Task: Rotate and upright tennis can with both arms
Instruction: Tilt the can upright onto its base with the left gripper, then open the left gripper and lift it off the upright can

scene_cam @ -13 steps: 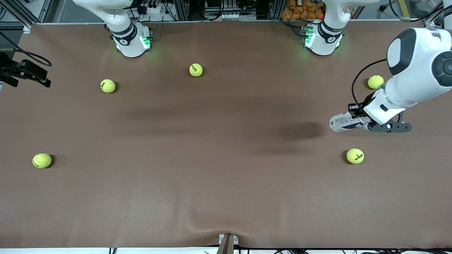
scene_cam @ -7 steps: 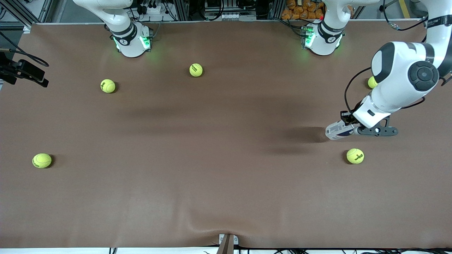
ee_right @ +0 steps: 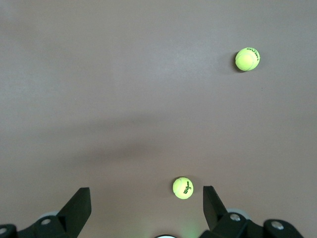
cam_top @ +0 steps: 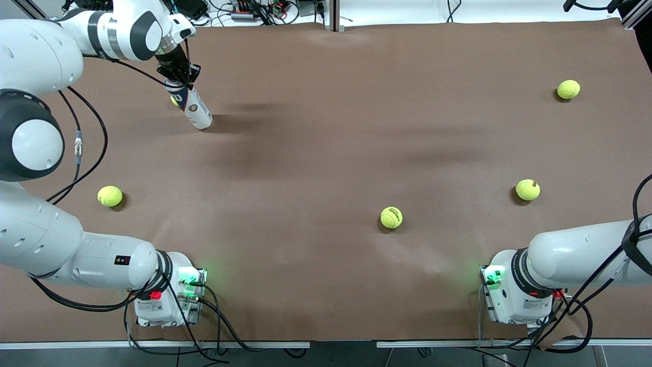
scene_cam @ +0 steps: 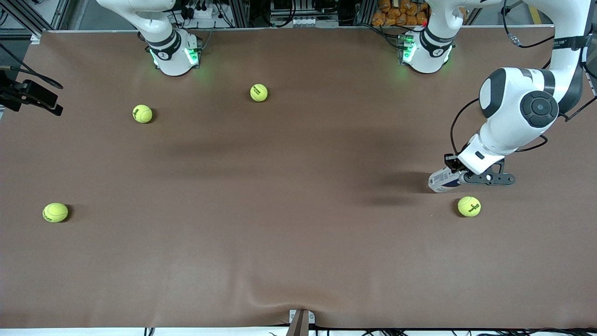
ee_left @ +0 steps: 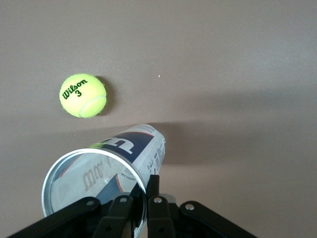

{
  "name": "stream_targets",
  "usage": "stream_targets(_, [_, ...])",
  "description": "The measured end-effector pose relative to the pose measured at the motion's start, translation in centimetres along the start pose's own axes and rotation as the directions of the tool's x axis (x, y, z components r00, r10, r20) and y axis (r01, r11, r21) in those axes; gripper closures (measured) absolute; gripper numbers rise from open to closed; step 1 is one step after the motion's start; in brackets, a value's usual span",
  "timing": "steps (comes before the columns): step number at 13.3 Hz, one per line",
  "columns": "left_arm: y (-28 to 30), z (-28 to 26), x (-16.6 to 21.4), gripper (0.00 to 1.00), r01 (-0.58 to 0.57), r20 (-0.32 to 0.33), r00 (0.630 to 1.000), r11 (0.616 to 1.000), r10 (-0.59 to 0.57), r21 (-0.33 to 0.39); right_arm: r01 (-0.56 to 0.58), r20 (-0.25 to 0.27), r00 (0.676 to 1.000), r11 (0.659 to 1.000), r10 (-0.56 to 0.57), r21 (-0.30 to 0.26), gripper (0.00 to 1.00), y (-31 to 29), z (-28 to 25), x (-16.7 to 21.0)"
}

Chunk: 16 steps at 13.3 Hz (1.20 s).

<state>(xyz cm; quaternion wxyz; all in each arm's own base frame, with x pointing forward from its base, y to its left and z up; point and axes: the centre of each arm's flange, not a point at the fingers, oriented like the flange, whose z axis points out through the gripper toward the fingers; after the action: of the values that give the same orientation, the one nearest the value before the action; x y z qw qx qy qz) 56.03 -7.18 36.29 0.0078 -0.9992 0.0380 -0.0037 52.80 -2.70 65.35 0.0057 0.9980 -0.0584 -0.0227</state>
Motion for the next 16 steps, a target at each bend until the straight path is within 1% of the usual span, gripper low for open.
stream_targets(1, [0.0, 0.0, 0.0, 0.96, 0.000, 0.000, 1.000, 1.000, 0.000, 0.000, 0.001, 0.000, 1.000, 1.000, -0.001, 0.000, 0.00, -0.1, 0.0, 0.0])
stream_targets(2, [0.0, 0.1, 0.0, 0.91, 0.000, 0.002, 1.000, 1.000, 0.000, 0.000, 0.002, 0.000, 1.000, 1.000, -0.002, 0.000, 0.00, -0.1, 0.0, 0.0])
stream_targets(7, [0.5, -0.4, 0.2, 0.43, -0.009, 0.007, 1.000, 1.000, 0.009, 0.000, 0.003, 0.000, 1.000, 1.000, -0.003, 0.000, 0.00, -0.2, 0.0, 0.0])
stream_targets(8, [0.6, -1.0, 0.5, 0.31, -0.010, 0.006, 1.000, 1.000, 0.010, 0.000, 0.003, 0.000, 1.000, 1.000, -0.003, 0.000, 0.00, -0.2, 0.0, 0.0])
stream_targets(10, [0.7, -3.3, 1.2, 0.13, -0.010, 0.010, 1.000, 1.000, 0.010, 0.001, 0.003, 0.000, 1.000, 1.000, -0.003, 0.000, 0.00, -0.2, 0.0, 0.0])
stream_targets(11, [0.7, -4.9, 1.7, 0.02, -0.010, 0.015, 1.000, 1.000, 0.010, 0.002, 0.004, 0.000, 1.000, 1.000, -0.004, 0.000, 0.00, -0.2, 0.0, 0.0])
stream_targets(12, [0.6, -6.9, 2.1, 0.00, -0.009, 0.017, 1.000, 1.000, 0.009, 0.003, 0.004, 0.000, 1.000, 1.000, -0.004, 0.000, 0.00, -0.2, 0.0, 0.0])
stream_targets(13, [0.6, -9.3, 2.6, 0.00, -0.008, 0.009, 1.000, 1.000, 0.007, 0.003, 0.004, -0.001, 1.000, 1.000, -0.004, 0.000, 0.00, -0.2, 0.0, 0.0])
stream_targets(16, [0.3, -15.8, 3.5, 0.00, 0.000, -0.035, 0.999, 1.000, 0.000, 0.002, 0.004, 0.000, 1.000, 1.000, -0.004, 0.000, 0.00, -0.2, 0.0, 0.0])
